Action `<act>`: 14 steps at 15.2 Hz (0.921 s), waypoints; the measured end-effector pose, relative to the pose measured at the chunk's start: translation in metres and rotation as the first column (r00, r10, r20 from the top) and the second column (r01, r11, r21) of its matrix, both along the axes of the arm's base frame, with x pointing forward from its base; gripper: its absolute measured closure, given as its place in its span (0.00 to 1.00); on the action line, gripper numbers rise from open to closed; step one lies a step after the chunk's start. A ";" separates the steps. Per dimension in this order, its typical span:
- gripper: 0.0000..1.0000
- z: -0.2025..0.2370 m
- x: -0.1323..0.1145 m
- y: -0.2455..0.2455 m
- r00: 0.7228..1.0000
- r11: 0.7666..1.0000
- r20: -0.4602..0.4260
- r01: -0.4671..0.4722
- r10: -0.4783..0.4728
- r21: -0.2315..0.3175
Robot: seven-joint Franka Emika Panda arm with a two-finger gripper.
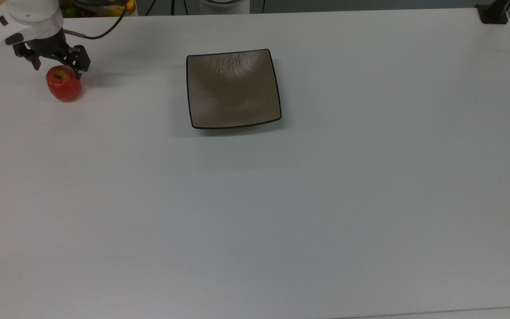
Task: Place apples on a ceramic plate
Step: 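Close the gripper on the red apple and lift it, then carry the apple over the brown plate and lower it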
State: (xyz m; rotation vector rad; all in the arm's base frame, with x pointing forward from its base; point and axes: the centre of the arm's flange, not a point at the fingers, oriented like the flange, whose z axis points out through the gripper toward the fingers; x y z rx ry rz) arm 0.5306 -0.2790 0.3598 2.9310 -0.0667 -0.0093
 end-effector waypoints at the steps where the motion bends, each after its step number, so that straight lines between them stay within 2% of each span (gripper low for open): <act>1: 0.00 -0.004 0.000 0.000 1.000 1.000 -0.007 0.000 0.000 0.001; 3: 0.01 -0.015 0.002 0.002 1.000 1.000 -0.022 -0.005 0.005 0.003; 6: 0.30 -0.015 0.007 0.002 1.000 1.000 -0.009 -0.011 0.011 -0.005; 12: 0.33 -0.009 0.011 0.003 1.000 1.000 0.005 -0.016 0.016 -0.010; 14: 0.33 0.020 0.021 0.016 0.997 0.999 0.060 -0.040 0.041 -0.018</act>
